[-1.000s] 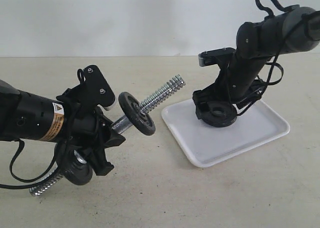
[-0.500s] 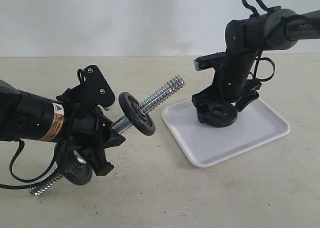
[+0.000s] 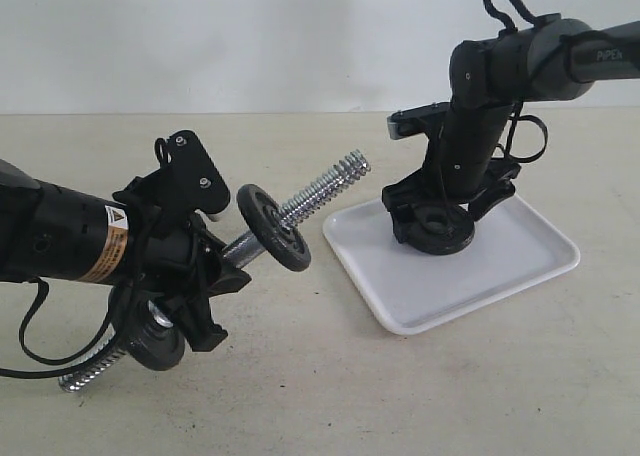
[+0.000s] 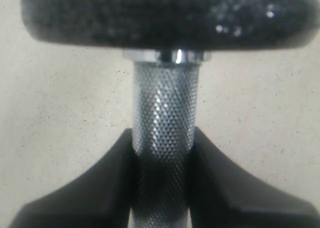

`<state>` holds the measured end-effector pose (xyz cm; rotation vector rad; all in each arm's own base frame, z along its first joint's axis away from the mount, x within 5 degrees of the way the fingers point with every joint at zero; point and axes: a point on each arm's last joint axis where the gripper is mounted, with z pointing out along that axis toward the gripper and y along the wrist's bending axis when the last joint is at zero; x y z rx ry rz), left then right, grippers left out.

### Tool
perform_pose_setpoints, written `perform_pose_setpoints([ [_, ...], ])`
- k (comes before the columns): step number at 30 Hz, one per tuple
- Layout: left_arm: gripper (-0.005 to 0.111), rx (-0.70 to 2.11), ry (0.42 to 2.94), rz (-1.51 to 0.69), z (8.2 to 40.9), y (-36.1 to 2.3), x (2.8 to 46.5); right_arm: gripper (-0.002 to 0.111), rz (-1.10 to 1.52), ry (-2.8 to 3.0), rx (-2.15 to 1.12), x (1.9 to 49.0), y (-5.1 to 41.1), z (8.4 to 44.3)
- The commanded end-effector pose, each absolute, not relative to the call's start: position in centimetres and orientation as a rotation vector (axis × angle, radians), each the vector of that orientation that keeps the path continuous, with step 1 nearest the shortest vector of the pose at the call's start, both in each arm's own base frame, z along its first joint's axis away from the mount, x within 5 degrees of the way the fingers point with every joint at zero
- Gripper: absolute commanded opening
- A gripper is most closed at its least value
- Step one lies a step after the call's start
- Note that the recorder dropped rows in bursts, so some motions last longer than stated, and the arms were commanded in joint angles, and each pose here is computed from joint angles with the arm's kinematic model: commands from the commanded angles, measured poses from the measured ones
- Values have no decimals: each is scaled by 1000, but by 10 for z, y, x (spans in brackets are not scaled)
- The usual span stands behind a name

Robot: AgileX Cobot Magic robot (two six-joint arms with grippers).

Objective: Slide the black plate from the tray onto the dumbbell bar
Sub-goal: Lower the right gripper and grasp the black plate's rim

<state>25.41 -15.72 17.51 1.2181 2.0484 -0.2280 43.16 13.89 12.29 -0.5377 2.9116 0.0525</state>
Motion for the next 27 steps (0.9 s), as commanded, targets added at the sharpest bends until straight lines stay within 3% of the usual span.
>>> perform_pose_setpoints([
  [1,4,1157,1975,-258,202,-161,256,105,32,3031,-551,425,138,90],
  [12,4,1157,1977,-256,201,-161,257,102,21,3102,-550,420,137,77],
  [14,4,1157,1977,-256,201,-161,257,90,18,3118,-543,419,136,77],
  [18,4,1157,1977,-256,201,-161,257,48,15,3150,-538,416,136,77],
  [20,4,1157,1977,-256,201,-161,257,33,18,3176,-521,414,136,77],
  [27,4,1158,1977,-258,201,-161,257,0,136,3199,-431,412,142,77],
])
